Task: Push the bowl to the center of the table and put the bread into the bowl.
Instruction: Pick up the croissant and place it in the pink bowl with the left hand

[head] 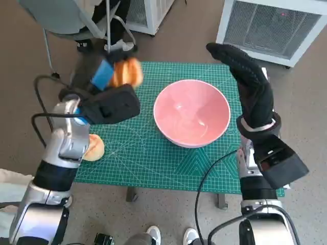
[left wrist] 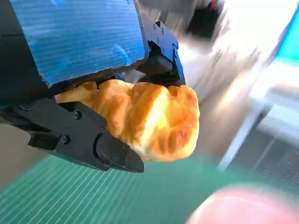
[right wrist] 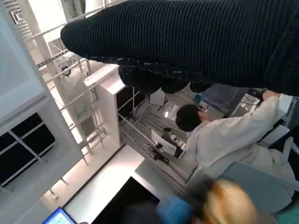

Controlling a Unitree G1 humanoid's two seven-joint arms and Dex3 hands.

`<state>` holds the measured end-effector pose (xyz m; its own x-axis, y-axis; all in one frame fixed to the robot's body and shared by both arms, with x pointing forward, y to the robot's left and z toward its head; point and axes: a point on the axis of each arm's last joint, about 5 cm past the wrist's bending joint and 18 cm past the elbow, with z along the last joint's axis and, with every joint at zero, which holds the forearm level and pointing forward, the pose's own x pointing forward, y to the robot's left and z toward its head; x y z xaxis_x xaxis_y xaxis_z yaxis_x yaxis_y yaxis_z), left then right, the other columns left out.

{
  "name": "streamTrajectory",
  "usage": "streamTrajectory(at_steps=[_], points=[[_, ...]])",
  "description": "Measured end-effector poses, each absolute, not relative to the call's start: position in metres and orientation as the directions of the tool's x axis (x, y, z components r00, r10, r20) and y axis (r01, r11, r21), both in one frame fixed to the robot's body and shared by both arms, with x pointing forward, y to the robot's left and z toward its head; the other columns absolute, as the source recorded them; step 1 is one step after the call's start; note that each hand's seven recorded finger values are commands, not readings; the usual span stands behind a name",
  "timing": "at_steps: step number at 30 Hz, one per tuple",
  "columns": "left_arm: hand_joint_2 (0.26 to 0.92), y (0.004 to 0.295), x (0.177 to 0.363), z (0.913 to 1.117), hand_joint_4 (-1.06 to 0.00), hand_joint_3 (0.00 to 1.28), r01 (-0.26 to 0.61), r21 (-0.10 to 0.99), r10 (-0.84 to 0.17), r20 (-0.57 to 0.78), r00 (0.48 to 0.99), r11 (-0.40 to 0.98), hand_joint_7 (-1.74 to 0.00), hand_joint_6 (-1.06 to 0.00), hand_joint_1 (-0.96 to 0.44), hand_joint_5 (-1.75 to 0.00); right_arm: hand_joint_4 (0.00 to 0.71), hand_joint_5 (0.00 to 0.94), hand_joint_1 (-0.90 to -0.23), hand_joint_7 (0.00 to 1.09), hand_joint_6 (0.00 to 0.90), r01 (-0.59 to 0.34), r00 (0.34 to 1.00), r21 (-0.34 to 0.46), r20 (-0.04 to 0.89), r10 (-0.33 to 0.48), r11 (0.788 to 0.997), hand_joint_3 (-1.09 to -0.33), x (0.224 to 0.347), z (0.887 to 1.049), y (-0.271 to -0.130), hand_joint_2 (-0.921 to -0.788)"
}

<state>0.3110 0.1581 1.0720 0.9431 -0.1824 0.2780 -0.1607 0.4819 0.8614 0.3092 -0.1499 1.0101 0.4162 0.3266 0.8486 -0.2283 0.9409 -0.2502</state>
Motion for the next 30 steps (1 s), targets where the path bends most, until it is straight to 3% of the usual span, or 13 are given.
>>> streamTrajectory(at_steps=[5, 11, 21, 23, 25, 26, 27, 28, 30], points=[[0.907, 0.133, 0.308, 1.078, -0.74, 0.06, -0.156, 0.850, -0.297, 0.340, 0.892, 0.502, -1.20, -0.65, 0.00, -1.05, 0.327, 0.044, -0.617, 0.76, -0.001, -0.221, 0.420, -0.257, 0.846, 0.329, 0.941, -0.758, 0.308, 1.009, -0.153, -0.921], [0.919, 0.108, 0.313, 1.069, -0.74, 0.04, -0.091, 0.867, -0.420, 0.326, 0.847, 0.490, -1.22, -0.64, 0.00, -1.05, 0.325, 0.044, -0.618, 0.75, -0.001, -0.205, 0.421, -0.268, 0.844, 0.332, 0.941, -0.766, 0.308, 1.010, -0.155, -0.921], [0.921, 0.081, 0.333, 1.036, -0.69, 0.09, 0.097, 0.900, -0.513, 0.151, 0.845, 0.424, -1.26, -0.57, 0.00, -1.14, 0.319, 0.042, -0.622, 0.72, -0.001, -0.190, 0.426, -0.274, 0.842, 0.331, 0.943, -0.766, 0.307, 1.008, -0.158, -0.921], [0.920, 0.080, 0.335, 1.030, -0.66, 0.11, 0.131, 0.902, -0.523, 0.116, 0.844, 0.412, -1.26, -0.54, 0.00, -1.19, 0.317, 0.041, -0.621, 0.72, -0.001, -0.188, 0.427, -0.275, 0.842, 0.330, 0.943, -0.764, 0.306, 1.008, -0.159, -0.921], [0.921, 0.080, 0.338, 1.025, -0.59, 0.16, 0.181, 0.900, -0.534, 0.067, 0.843, 0.398, -1.06, -0.39, 0.17, -1.29, 0.316, 0.040, -0.621, 0.72, -0.001, -0.186, 0.429, -0.275, 0.841, 0.330, 0.943, -0.764, 0.306, 1.007, -0.160, -0.921], [0.900, 0.081, 0.340, 1.023, -0.44, 0.17, 0.215, 0.896, -0.542, 0.034, 0.840, 0.388, -0.88, -0.25, 0.08, -1.03, 0.315, 0.040, -0.620, 0.72, -0.001, -0.185, 0.430, -0.274, 0.841, 0.328, 0.944, -0.763, 0.306, 1.007, -0.160, -0.921], [0.889, 0.082, 0.342, 1.022, -0.38, 0.18, 0.263, 0.889, -0.555, -0.013, 0.832, 0.374, -0.76, -0.17, 0.02, -0.78, 0.314, 0.040, -0.620, 0.72, -0.001, -0.183, 0.430, -0.273, 0.841, 0.327, 0.944, -0.763, 0.306, 1.007, -0.160, -0.921], [0.877, 0.084, 0.343, 1.020, -0.26, 0.17, 0.298, 0.884, -0.561, -0.051, 0.826, 0.360, -0.62, -0.11, -0.03, -0.53, 0.314, 0.039, -0.620, 0.72, -0.001, -0.183, 0.430, -0.273, 0.842, 0.326, 0.945, -0.763, 0.306, 1.007, -0.160, -0.921], [0.845, 0.086, 0.345, 1.019, -0.15, 0.14, 0.365, 0.871, -0.574, -0.122, 0.810, 0.329, -0.48, -0.07, -0.09, -0.28, 0.313, 0.039, -0.620, 0.72, -0.001, -0.182, 0.430, -0.272, 0.842, 0.325, 0.945, -0.764, 0.306, 1.007, -0.161, -0.921]])
